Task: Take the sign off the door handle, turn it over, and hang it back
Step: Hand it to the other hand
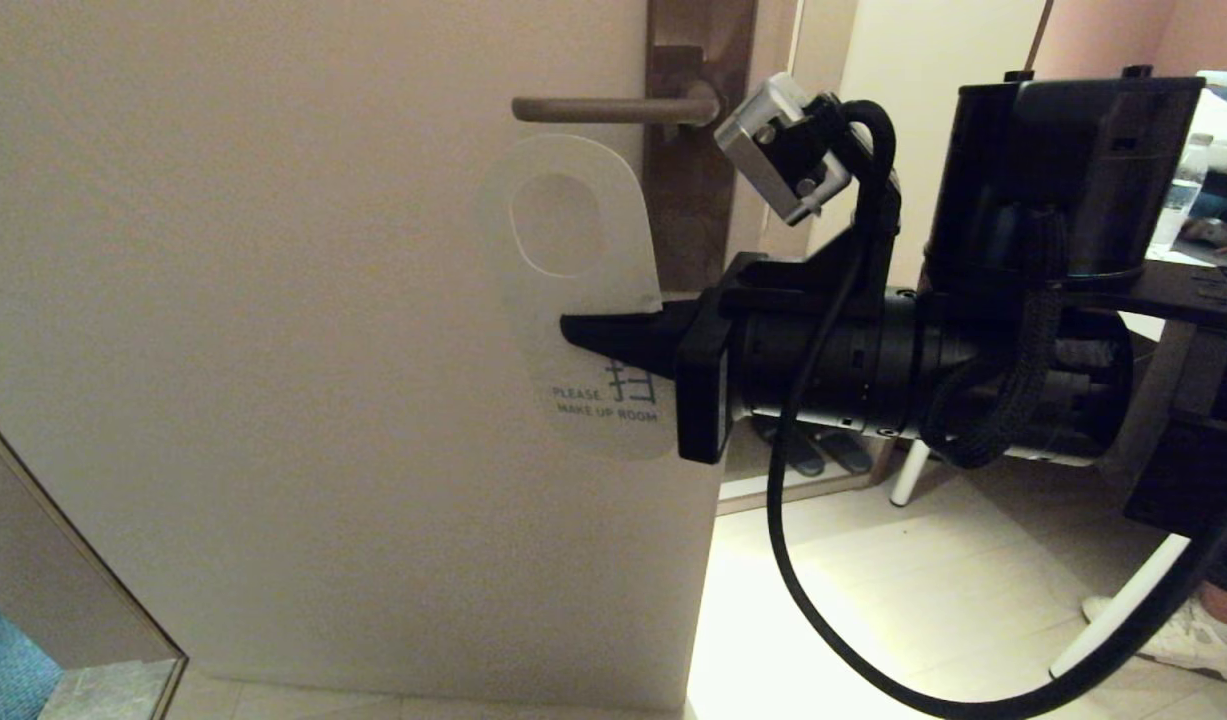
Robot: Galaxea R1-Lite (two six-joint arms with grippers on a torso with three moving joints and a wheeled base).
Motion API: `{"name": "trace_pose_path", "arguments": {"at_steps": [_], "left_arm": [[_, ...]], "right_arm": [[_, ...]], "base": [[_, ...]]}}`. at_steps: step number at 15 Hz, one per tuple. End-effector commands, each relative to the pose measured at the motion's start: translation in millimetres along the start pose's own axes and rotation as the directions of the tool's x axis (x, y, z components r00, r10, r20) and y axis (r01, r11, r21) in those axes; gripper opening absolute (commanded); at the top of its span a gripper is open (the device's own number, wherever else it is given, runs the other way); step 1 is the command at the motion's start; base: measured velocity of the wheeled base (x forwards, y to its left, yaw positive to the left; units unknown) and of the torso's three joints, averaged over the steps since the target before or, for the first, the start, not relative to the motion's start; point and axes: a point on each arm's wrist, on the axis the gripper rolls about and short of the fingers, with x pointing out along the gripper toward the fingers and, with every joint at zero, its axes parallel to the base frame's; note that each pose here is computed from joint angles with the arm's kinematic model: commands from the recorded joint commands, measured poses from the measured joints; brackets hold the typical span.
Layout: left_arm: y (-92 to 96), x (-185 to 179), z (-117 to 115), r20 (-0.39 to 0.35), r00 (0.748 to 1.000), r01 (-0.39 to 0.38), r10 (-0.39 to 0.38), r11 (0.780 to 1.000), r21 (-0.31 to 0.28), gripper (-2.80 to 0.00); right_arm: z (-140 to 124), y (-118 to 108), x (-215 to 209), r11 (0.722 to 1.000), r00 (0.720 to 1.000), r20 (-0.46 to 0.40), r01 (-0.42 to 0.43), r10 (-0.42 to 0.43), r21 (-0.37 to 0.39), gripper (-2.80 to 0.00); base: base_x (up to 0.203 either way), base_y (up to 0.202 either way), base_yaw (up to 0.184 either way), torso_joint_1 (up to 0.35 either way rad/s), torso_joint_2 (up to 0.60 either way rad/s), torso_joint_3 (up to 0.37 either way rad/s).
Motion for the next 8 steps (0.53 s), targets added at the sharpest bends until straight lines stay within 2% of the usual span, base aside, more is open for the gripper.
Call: {"name": "trace_pose_path", "arguments": {"at_steps": [1,5,8], "left_arm": [[0.0,0.1,0.0,-0.001,1.000,0.000,0.000,1.000,0.000,-2.80],[0.0,0.1,0.0,-0.001,1.000,0.000,0.000,1.000,-0.001,-2.80],[0.0,0.1,0.0,-0.001,1.000,0.000,0.000,1.000,-0.001,-2.80]], "right_arm": [[3.7,-0.6,-17.4,1.000,1.000,0.014,0.018,-0.018,-0.004,-2.80],[6.0,-15.5,-31.0,0.997,0.997,0.022,0.079,-0.079,0.000,-2.80],[1.3,-16.4,-33.0,0.996,0.996,0.007,0.086,-0.086,0.000,-2.80]], "base": [[0.000,0.000,0.000,0.000,0.00,0.000],[0.000,0.000,0.000,0.000,0.00,0.000],[0.000,0.000,0.000,0.000,0.00,0.000]]}}
